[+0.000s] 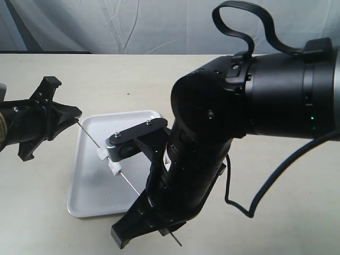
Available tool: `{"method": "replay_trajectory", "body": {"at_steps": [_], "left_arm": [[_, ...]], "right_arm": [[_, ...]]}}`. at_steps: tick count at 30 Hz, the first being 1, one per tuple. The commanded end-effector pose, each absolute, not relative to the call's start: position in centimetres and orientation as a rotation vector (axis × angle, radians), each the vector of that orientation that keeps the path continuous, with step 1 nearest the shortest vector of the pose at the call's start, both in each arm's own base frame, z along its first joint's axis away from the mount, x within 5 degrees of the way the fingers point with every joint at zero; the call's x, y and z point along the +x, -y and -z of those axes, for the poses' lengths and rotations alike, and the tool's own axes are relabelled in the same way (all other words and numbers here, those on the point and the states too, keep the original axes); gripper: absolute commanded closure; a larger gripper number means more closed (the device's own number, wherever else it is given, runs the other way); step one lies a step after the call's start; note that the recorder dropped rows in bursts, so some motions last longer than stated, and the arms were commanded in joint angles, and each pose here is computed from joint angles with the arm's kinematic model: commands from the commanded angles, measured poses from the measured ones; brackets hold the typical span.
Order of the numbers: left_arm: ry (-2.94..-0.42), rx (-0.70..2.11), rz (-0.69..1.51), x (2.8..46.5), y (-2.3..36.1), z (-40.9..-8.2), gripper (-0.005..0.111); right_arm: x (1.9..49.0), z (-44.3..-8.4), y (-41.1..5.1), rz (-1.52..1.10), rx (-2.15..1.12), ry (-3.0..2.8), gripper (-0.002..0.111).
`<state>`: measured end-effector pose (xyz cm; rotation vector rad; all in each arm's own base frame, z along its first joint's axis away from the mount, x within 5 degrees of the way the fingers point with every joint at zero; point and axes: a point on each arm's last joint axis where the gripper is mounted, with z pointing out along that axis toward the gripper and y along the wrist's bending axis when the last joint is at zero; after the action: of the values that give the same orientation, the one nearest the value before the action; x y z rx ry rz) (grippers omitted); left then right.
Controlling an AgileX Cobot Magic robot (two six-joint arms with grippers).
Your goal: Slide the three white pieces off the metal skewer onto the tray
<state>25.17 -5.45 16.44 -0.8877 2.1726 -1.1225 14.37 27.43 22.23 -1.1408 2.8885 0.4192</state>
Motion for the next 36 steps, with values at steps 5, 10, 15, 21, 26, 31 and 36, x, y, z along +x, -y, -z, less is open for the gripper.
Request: {"method": "replay_trajectory", "body": {"at_steps": [5,10,15,21,26,31,36], "left_arm": [[-2.211,-0.863,1.037,25.2,5.1,-16.1,0.091],[-2.332,-0.749,0.912,24.7,4.9,-15.2,0.091],[-2.362,-0.667,0.937,24.6,5.3,-15.1,0.091],[-2.367,-0.631,0.964,24.5,5.5,-15.2,0.081],[-2.369,-0.612,1.039,24.5,6.0,-15.0,0.072],[-2.345,-0.619,1.108,24.6,6.3,-15.2,0.072],[-2.315,-0.608,1.083,24.9,6.1,-15.4,0.072]], "right_arm": [[14.2,-22.7,-27.4,-0.423,-1.161,-2.869,0.109],[14.3,-22.7,-27.4,-0.427,-1.158,-2.864,0.109],[14.3,-22.7,-27.4,-0.429,-1.157,-2.865,0.109],[14.2,-22.8,-27.4,-0.431,-1.156,-2.863,0.109],[14.2,-23.3,-27.2,-0.437,-1.158,-2.842,0.109],[14.2,-23.4,-27.1,-0.429,-1.163,-2.841,0.109],[14.3,-23.3,-27.0,-0.402,-1.157,-2.837,0.109]]}}
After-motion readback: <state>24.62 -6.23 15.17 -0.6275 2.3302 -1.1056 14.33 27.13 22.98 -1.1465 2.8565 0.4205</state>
